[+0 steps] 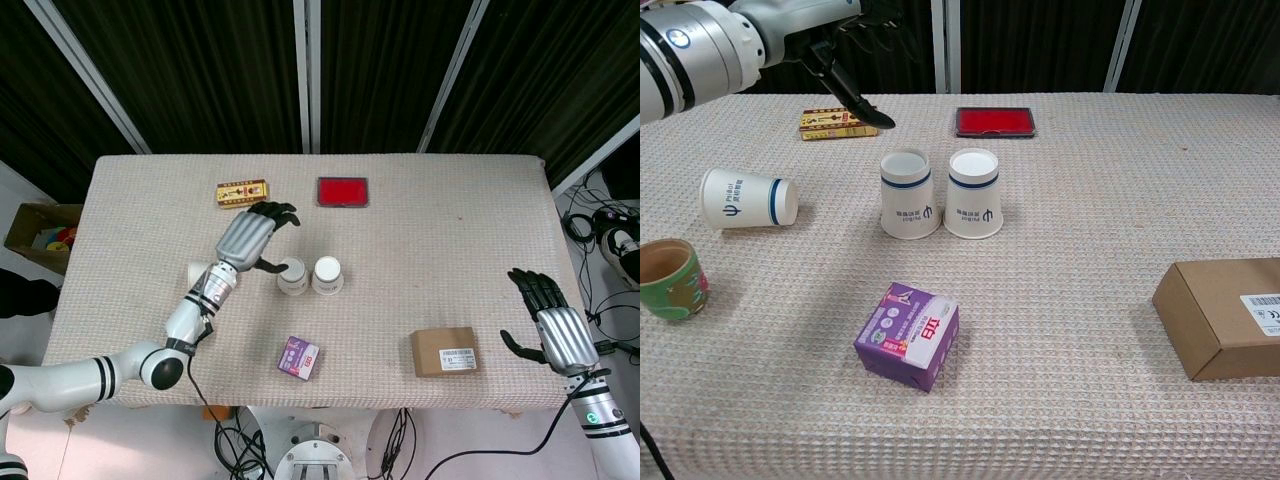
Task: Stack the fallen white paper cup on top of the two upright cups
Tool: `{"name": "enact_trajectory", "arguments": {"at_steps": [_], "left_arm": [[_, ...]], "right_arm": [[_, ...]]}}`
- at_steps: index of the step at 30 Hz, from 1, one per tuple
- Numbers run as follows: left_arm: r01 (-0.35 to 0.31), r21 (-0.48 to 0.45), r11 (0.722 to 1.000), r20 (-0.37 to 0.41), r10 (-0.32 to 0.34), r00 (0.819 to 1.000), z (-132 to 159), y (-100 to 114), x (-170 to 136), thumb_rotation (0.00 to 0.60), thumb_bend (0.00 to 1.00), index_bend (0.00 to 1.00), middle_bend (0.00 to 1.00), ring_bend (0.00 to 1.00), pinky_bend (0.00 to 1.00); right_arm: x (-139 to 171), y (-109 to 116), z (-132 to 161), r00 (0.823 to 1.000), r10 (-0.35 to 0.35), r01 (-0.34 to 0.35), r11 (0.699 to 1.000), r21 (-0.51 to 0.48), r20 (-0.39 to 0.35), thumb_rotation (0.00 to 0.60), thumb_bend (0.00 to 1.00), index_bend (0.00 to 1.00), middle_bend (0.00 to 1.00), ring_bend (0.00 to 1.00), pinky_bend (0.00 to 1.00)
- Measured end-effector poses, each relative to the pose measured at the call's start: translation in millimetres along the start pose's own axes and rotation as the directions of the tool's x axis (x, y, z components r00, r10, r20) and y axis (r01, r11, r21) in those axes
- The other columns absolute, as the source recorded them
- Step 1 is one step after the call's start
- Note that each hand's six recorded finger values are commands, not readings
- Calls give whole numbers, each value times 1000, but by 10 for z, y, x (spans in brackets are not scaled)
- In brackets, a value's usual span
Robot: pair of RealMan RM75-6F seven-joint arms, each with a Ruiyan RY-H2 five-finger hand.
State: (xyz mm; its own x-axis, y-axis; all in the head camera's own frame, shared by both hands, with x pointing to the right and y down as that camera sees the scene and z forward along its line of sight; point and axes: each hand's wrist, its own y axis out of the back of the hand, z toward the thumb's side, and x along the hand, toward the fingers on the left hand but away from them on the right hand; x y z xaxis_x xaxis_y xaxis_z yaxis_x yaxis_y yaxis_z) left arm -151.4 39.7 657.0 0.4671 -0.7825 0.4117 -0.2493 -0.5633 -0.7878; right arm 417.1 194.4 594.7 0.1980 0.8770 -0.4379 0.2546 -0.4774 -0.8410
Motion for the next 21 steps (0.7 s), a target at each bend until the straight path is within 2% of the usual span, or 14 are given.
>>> {"name": "enact_trajectory", "arguments": {"at_steps": [12, 17, 21], "left_arm": [[29, 25, 999, -22, -28, 999, -51, -34, -53, 600, 19, 318, 197, 188, 198], [50, 103, 993, -76, -42, 996, -214, -32, -163, 600, 19, 318, 198, 188, 197], [96, 201, 975, -159, -64, 985, -371, -73, -282, 600, 19, 317, 197, 188, 198]], "right_arm": [[54, 46, -25, 1000, -17, 17, 1000, -4, 0, 600, 262, 35, 68, 0, 0], [82, 92, -30, 1000, -27, 28, 1000, 2, -8, 600, 262, 35, 68, 0, 0], [68, 73, -16, 1000, -19, 19, 1000, 2, -17, 600, 262, 36, 68, 0, 0]]}}
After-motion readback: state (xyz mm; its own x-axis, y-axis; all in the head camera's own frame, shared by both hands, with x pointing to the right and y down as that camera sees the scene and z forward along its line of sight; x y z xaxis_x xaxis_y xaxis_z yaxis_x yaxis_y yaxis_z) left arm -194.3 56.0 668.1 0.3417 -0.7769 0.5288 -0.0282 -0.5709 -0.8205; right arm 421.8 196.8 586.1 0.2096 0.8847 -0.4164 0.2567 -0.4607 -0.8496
